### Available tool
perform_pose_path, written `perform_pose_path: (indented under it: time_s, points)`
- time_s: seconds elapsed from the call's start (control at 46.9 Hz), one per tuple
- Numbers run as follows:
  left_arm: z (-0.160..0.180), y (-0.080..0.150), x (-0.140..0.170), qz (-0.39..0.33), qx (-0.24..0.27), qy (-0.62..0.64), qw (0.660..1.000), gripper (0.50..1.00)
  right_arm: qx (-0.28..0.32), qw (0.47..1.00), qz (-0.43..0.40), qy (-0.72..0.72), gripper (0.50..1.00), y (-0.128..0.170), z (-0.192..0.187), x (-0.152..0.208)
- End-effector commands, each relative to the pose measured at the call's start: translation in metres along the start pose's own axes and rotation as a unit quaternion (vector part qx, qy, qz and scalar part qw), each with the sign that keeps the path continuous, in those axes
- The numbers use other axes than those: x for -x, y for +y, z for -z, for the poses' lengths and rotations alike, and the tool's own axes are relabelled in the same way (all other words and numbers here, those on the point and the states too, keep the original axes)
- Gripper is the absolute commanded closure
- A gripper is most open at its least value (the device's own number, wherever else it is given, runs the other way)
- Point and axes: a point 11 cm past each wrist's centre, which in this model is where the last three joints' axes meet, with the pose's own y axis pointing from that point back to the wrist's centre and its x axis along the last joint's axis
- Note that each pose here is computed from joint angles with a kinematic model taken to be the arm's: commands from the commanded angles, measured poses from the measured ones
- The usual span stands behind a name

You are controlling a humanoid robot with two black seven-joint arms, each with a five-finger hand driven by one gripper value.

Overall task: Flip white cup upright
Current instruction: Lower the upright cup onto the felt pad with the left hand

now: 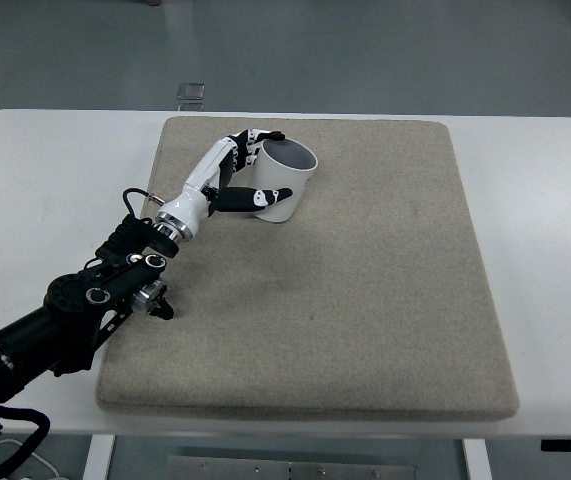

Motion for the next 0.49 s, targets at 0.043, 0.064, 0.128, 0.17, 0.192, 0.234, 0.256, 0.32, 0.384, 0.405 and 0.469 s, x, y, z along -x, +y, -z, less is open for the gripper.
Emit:
perform_pose_path:
  time_s: [0.043, 0.064, 0.128, 0.17, 0.192, 0.234, 0.256, 0.32, 0.384, 0.405, 0.469]
  points:
    - [-0.001, -0.001, 0.000, -0.008, 0.002, 0.003, 1.000, 0.789, 0.000, 1.000, 0.000, 0.000, 0.570, 0.000, 0.000, 0.000]
    - [-0.001, -0.001, -0.001, -0.011, 0.002, 0.003, 1.000, 0.774, 0.000, 1.000, 0.000, 0.000, 0.570, 0.000, 0.000, 0.000]
    - [-0.002, -0.001, -0.001, -0.013, 0.002, 0.004, 1.000, 0.637, 0.000, 1.000, 0.000, 0.000, 0.570, 0.000, 0.000, 0.000]
    - [-0.002, -0.002, 0.002, -0.012, 0.003, 0.006, 1.000, 0.628, 0.000, 1.000, 0.000, 0.000, 0.570, 0.000, 0.000, 0.000]
    - [-0.002, -0.002, 0.002, -0.012, 0.002, 0.006, 1.000, 0.622, 0.000, 1.000, 0.000, 0.000, 0.570, 0.000, 0.000, 0.000]
    - [-0.002, -0.002, 0.002, -0.013, 0.003, 0.006, 1.000, 0.613, 0.000, 1.000, 0.000, 0.000, 0.570, 0.000, 0.000, 0.000]
    - [-0.002, -0.003, 0.004, -0.011, 0.004, 0.008, 1.000, 0.604, 0.000, 1.000, 0.001, 0.000, 0.570, 0.000, 0.000, 0.000]
    - [-0.003, -0.003, 0.006, -0.011, 0.004, 0.009, 1.000, 0.566, 0.000, 1.000, 0.000, 0.000, 0.570, 0.000, 0.000, 0.000]
    - [-0.003, -0.003, 0.005, -0.012, 0.004, 0.010, 1.000, 0.538, 0.000, 1.000, 0.000, 0.000, 0.570, 0.000, 0.000, 0.000]
    - [-0.003, -0.003, 0.005, -0.012, 0.004, 0.010, 1.000, 0.536, 0.000, 1.000, 0.000, 0.000, 0.570, 0.000, 0.000, 0.000]
    - [-0.003, -0.004, 0.009, -0.009, 0.005, 0.014, 1.000, 0.531, 0.000, 1.000, 0.000, 0.001, 0.570, 0.000, 0.000, 0.000]
